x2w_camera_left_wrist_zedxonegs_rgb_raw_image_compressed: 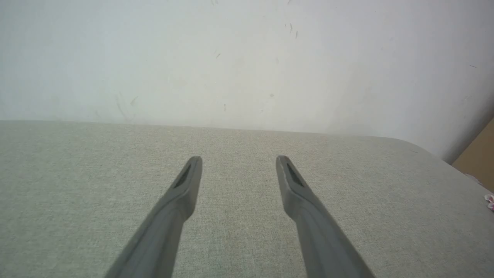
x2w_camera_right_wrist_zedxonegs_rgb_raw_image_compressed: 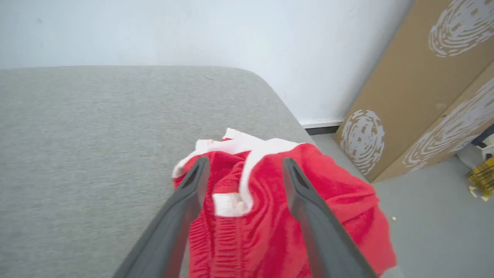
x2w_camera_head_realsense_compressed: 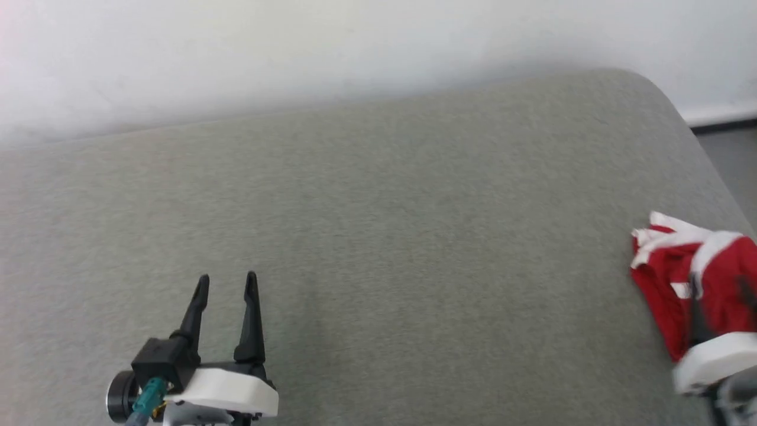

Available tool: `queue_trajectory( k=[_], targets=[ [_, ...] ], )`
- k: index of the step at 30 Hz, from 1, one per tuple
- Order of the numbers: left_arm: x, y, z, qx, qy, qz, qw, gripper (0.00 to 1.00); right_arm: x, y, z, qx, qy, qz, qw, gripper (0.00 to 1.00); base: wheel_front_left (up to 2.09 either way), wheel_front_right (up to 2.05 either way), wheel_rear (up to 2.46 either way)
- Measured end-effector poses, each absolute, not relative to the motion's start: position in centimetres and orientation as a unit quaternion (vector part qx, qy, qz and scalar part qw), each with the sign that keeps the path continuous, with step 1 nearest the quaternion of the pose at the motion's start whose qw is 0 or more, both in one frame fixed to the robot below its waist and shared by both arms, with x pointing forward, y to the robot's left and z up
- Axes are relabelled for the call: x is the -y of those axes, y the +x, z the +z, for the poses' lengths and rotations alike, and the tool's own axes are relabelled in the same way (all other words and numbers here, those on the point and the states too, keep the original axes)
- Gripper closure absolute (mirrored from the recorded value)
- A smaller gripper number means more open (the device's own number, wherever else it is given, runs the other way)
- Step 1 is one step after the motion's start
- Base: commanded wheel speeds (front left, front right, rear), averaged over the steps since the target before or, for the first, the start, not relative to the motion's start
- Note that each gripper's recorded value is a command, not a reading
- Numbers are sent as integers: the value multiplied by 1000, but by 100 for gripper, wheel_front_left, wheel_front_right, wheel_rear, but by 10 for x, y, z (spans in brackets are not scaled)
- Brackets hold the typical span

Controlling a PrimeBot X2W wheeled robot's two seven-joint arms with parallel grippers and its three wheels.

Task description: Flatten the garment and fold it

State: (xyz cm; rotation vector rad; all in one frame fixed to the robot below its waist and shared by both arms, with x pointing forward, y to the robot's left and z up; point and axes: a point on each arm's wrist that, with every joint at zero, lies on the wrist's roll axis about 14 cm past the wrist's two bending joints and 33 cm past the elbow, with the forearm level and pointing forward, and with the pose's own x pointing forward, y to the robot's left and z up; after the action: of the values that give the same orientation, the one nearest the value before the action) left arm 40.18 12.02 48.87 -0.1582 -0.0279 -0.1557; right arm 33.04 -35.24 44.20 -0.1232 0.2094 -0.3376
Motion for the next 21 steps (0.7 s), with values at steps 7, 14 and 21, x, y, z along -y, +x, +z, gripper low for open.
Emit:
queue_trajectory(
  k=[7, 14, 21],
  targets=[
    [-155, 384, 494, 22, -61, -29, 998, 0, 242, 367, 468, -33, 9, -52, 998, 0, 0, 0, 0],
    [-207, 361, 489, 14, -33, 36, 999, 0, 172, 377, 506, 21, 25, 47, 998, 0, 0, 0, 0],
    [-228, 347, 485, 4, 8, 42, 999, 0, 164, 363, 519, 25, 20, 60, 998, 0, 0, 0, 0]
  ],
)
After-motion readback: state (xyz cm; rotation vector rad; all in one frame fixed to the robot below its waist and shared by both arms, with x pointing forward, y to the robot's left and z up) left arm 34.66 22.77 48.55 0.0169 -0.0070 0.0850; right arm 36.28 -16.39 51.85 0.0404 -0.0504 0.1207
